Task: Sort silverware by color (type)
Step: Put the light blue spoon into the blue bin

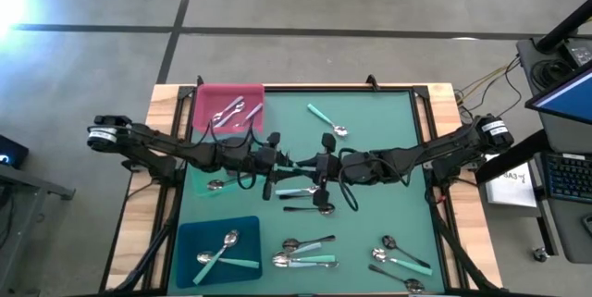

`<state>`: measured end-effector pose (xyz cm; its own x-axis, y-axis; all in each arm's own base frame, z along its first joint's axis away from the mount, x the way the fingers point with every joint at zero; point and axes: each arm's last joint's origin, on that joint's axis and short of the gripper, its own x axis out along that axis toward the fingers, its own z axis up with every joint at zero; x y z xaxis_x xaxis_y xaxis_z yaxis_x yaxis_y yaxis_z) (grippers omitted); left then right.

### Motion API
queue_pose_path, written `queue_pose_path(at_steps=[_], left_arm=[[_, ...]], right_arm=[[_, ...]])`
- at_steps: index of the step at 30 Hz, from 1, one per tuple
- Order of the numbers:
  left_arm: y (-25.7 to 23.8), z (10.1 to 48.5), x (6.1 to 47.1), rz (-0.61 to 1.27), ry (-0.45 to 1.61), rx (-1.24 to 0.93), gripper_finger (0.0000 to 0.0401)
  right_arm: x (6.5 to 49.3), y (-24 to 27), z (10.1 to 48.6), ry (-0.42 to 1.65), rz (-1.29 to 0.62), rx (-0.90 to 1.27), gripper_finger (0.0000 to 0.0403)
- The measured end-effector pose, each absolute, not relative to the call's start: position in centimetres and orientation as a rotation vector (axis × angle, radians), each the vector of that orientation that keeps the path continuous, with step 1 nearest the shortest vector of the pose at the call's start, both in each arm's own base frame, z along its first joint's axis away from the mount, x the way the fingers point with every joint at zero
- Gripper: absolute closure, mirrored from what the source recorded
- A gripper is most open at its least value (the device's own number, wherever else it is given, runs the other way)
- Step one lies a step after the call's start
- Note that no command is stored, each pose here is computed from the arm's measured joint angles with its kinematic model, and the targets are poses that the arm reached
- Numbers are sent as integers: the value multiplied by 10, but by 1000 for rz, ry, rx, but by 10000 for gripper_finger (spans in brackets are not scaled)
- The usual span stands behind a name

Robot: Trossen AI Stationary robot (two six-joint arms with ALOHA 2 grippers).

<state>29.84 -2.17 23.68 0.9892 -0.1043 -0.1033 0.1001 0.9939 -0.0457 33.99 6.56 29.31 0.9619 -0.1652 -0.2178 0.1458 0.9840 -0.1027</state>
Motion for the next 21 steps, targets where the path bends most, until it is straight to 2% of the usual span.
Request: queue_pose_path(at_steps=[7,15,18,21], left_arm=[[-22,237,298,-104,109,-68,347],[-22,234,296,-102,159,-101,347],[-24,232,294,-123,202,-141,347],[-33,230,289,-224,275,-220,347]], right_arm=[[340,66,292,233,-164,-44,362],[335,64,289,305,-178,-7,228],[333,64,290,370,-187,16,205],[330,64,295,448,-203,45,201]])
